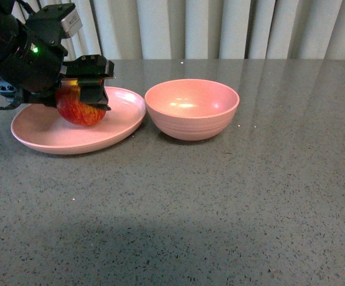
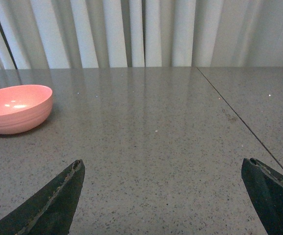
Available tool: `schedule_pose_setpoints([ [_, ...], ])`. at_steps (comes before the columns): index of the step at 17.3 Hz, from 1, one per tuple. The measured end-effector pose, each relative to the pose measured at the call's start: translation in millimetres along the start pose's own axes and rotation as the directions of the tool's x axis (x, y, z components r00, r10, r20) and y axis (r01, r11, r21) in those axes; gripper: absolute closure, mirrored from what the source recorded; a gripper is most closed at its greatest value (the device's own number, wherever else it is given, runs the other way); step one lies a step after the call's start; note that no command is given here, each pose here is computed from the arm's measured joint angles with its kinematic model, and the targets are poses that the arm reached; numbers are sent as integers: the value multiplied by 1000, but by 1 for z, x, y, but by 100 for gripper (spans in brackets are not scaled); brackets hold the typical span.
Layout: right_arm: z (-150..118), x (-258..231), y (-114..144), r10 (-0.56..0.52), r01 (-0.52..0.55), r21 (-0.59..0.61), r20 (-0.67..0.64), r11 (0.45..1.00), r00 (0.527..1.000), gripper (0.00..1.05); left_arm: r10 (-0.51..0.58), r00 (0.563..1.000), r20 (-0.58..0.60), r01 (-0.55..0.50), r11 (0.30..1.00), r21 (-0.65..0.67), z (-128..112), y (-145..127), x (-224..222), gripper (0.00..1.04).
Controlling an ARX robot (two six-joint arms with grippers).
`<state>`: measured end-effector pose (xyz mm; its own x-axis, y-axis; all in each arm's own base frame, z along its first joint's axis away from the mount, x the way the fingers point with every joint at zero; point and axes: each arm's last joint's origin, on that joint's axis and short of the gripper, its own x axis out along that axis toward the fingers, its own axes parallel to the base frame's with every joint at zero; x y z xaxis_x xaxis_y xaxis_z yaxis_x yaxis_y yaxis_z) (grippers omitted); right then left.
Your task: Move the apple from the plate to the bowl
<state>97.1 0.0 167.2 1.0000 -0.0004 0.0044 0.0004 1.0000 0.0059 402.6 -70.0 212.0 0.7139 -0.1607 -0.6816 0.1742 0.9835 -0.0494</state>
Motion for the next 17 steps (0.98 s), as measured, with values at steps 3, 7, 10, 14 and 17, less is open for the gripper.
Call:
schedule_pose_setpoints([
  [3,0,0,0,0,0,0,0,1000,1000,7,-2,1000,6,2,1000,8,4,-1,-2,34],
  [7,0,0,0,0,0,0,0,1000,1000,7,-5,1000,12,5,1000,14,7,-2,-5,34],
  [10,0,0,0,0,0,0,0,1000,1000,7,-11,999,40,9,1000,29,20,-4,-16,34],
  [14,0,0,0,0,0,0,0,1000,1000,7,-50,986,159,34,994,104,62,-23,-57,35],
  [17,0,0,0,0,0,0,0,1000,1000,7,-215,955,205,160,954,252,79,-98,-79,35],
])
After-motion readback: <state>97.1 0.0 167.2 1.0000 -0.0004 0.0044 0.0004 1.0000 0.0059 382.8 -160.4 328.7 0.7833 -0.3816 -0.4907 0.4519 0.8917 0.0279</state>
